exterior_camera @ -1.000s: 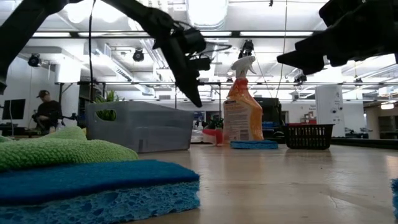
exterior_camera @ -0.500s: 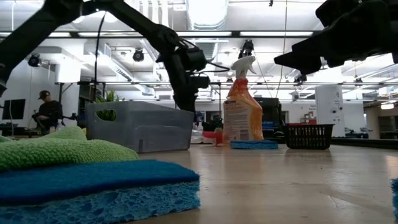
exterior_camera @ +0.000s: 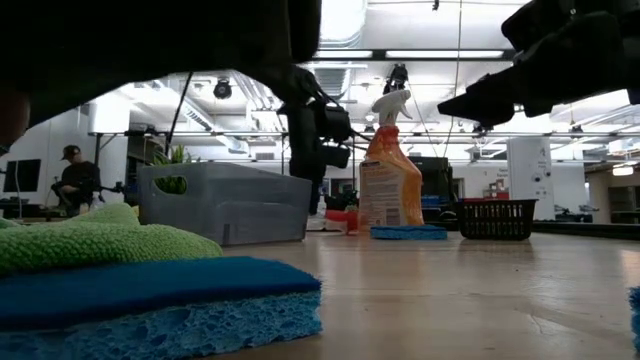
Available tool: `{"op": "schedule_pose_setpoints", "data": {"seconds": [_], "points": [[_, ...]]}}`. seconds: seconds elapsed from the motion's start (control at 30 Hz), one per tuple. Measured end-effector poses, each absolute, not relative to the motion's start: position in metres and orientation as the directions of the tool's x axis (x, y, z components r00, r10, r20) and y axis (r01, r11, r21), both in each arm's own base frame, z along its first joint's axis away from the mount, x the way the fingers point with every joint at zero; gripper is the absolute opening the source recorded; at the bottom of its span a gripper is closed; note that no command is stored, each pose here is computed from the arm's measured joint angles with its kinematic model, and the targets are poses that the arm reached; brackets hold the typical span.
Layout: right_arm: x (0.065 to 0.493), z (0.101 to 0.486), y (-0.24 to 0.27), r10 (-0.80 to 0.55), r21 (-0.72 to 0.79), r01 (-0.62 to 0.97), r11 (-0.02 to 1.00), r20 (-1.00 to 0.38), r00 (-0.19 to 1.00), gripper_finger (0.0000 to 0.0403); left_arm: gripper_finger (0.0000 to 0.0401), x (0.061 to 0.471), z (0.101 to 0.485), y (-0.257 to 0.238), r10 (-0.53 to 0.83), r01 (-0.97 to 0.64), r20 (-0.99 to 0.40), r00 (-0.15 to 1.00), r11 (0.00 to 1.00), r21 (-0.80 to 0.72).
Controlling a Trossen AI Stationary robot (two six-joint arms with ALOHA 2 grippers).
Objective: Pick & Place Kitchen Items
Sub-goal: Put the transparent spray bottle into the gray bin
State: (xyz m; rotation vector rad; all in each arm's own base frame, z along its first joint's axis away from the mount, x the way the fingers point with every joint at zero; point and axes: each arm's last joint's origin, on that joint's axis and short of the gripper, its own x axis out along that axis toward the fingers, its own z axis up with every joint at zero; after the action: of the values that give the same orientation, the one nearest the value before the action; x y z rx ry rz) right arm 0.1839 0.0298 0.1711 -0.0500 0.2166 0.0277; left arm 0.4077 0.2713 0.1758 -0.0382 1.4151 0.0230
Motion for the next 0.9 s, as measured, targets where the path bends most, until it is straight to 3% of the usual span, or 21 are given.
{"op": "schedule_pose_setpoints", "data": {"seconds": [0.43,0.67,0.77,0.9], "points": [[0.184,0.17,0.03,0.021,-0.057,-0.034,0.998,-0.221,0.975,0.0325,0.0255,0.41,0.153,0.265,-0.071,0.025,-0.99,0.121,0.997,-0.068],[0.185,0.172,0.03,0.021,-0.057,-0.034,0.998,-0.216,0.976,0.0325,0.0254,0.414,0.138,0.261,0.0,0.056,-0.995,0.101,0.998,0.006],[0.185,0.171,0.03,0.02,-0.057,-0.034,0.998,-0.219,0.976,0.0325,0.0234,0.417,0.139,0.256,0.03,0.07,-0.996,0.079,0.997,0.035],[0.185,0.171,0.03,0.02,-0.059,-0.034,0.998,-0.228,0.973,0.0325,0.0172,0.42,0.145,0.248,0.04,0.087,-0.996,0.075,0.995,0.047]]}}
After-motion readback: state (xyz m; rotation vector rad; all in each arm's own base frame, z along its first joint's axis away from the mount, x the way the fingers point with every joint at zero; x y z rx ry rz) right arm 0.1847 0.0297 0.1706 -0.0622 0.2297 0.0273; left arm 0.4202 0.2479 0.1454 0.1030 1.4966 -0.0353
